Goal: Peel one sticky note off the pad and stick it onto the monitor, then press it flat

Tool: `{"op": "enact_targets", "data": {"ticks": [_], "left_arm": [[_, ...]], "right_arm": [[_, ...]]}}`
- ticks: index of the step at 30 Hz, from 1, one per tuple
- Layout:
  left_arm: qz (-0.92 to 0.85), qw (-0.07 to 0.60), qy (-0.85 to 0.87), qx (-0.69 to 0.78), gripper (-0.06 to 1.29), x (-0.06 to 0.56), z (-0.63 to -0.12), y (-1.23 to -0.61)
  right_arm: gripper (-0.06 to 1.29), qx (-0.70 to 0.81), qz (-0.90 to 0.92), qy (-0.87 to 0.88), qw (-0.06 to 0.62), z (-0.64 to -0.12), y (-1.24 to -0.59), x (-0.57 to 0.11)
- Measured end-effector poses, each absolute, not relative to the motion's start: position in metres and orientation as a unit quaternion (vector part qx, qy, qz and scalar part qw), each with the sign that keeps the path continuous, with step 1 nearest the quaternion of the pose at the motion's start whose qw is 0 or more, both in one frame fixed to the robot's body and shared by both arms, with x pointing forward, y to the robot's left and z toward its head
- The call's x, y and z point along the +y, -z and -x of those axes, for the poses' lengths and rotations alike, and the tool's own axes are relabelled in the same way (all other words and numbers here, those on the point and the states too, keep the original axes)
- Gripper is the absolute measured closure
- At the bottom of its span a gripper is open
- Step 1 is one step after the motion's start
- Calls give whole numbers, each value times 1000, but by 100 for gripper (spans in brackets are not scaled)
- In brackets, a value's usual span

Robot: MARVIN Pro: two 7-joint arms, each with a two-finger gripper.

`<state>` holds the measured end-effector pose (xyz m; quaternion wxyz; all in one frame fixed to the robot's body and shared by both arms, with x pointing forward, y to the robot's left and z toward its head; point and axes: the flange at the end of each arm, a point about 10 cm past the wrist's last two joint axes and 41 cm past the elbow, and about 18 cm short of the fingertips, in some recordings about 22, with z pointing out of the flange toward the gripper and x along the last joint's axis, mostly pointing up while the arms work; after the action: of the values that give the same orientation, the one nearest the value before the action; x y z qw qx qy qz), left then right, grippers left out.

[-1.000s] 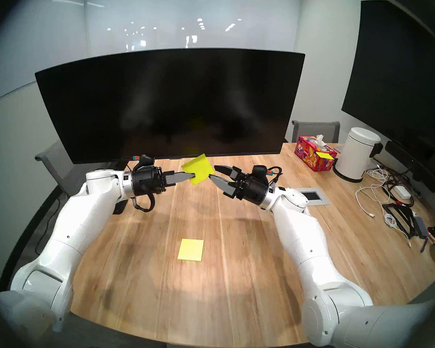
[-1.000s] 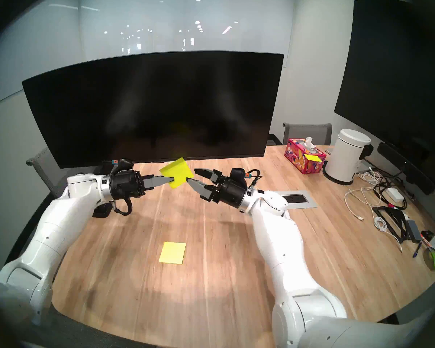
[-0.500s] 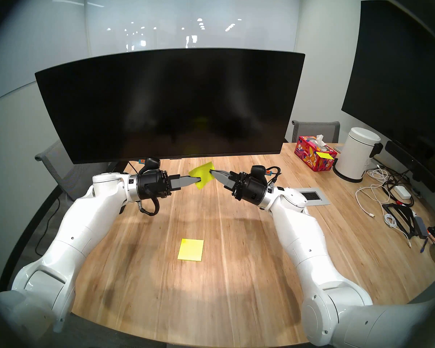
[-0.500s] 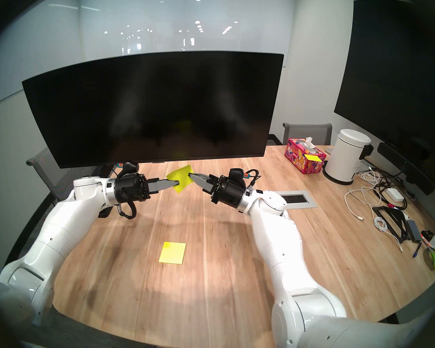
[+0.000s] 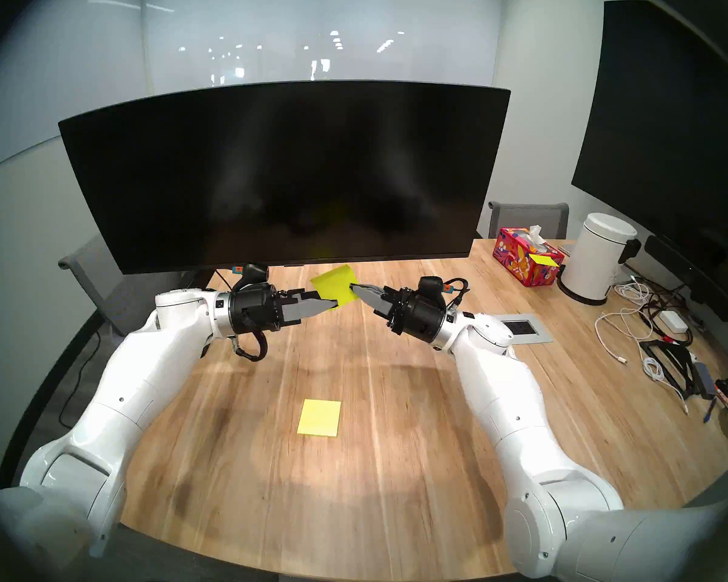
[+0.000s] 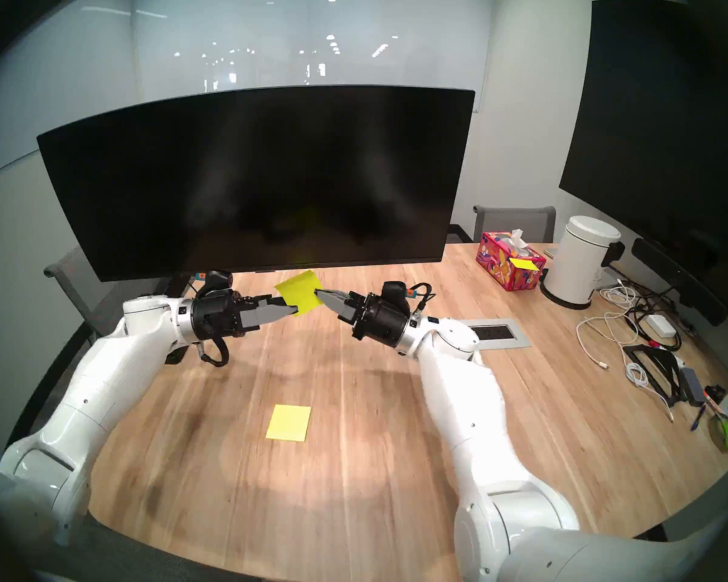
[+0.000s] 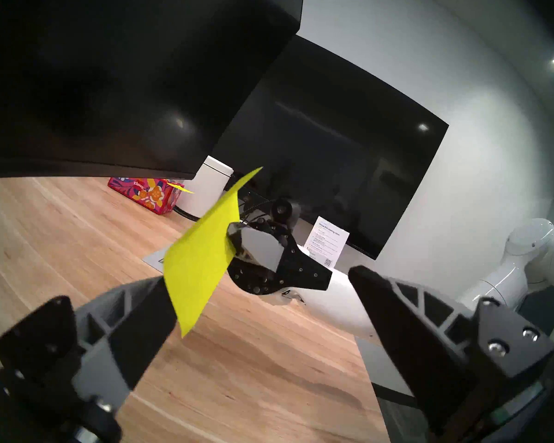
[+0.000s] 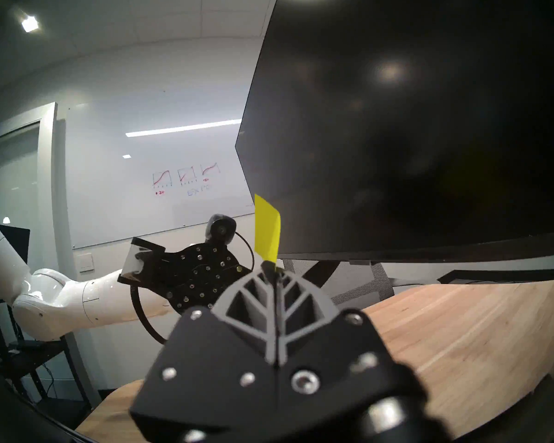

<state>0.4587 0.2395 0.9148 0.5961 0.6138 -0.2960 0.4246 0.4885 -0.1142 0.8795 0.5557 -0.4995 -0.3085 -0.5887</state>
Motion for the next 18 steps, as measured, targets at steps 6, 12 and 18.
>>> {"op": "enact_targets", "data": {"ticks": [6, 12, 18], "left_arm": [[-613, 590, -434, -295, -4, 240, -455, -912], [-614, 581, -449, -289, -4, 240, -446, -907], [-612, 571, -467, -286, -4, 244, -435, -904]], "right_arm": [[125, -302, 504, 595, 548, -491, -880, -117], [125, -296, 509, 603, 538, -496, -882, -120], [125, -288, 516, 609, 529, -502, -885, -123]]}}
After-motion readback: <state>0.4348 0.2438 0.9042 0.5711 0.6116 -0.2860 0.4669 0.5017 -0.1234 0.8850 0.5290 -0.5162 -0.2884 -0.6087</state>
